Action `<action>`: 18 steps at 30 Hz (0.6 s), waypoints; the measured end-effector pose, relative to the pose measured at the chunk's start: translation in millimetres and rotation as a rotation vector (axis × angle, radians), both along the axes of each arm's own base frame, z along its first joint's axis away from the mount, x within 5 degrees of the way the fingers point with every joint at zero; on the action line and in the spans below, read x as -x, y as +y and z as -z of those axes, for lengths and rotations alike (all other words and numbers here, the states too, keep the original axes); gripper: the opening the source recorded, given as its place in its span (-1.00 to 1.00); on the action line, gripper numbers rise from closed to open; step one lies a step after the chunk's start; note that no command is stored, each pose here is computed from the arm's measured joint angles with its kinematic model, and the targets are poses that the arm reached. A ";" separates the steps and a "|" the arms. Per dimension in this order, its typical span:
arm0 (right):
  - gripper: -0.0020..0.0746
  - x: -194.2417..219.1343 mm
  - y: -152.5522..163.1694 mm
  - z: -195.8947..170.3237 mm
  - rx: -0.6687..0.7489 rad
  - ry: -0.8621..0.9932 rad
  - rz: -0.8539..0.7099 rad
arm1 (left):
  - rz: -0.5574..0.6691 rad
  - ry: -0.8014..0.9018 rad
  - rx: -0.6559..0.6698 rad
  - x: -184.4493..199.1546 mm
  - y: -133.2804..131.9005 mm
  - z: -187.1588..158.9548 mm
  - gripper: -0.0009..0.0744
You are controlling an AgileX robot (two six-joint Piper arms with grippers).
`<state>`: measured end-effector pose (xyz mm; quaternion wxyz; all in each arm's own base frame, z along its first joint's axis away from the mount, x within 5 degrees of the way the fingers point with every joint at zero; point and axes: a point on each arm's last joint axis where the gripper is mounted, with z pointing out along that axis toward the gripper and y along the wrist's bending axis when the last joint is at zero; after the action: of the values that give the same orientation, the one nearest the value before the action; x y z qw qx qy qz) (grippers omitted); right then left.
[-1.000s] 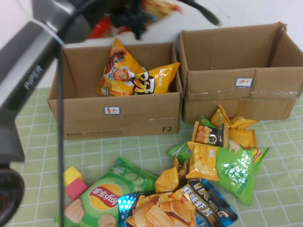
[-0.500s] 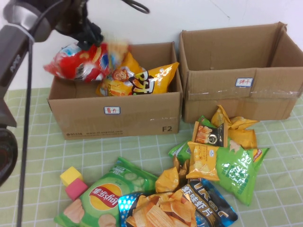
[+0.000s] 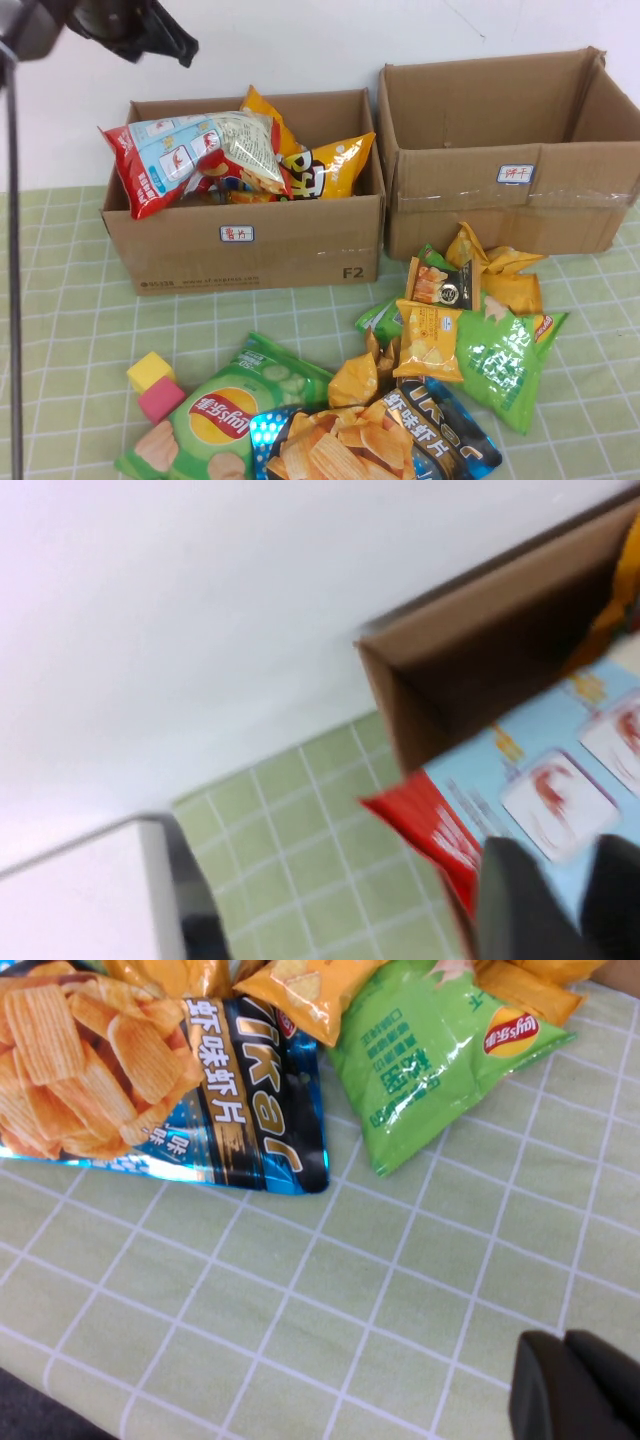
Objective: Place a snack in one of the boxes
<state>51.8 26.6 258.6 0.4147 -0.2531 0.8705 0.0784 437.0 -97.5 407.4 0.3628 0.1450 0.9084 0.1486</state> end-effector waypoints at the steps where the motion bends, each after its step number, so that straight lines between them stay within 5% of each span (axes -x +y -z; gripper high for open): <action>1: -0.95 0.0 0.0 0.0 -0.001 0.001 0.001 | 0.007 0.010 0.017 3.9 -0.5 -2.9 -0.72; 7: -0.95 0.0 0.0 0.0 -0.001 0.001 0.001 | 0.128 0.102 0.147 5.0 -17.9 8.6 -0.96; 18: -0.95 0.0 0.0 0.0 -0.001 0.001 0.001 | 0.102 0.323 0.069 -48.2 -31.8 126.6 -0.98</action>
<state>51.8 26.6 258.6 0.4146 -0.2525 0.8707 0.0787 485.2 -129.2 280.8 0.2238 0.2003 0.9510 0.0734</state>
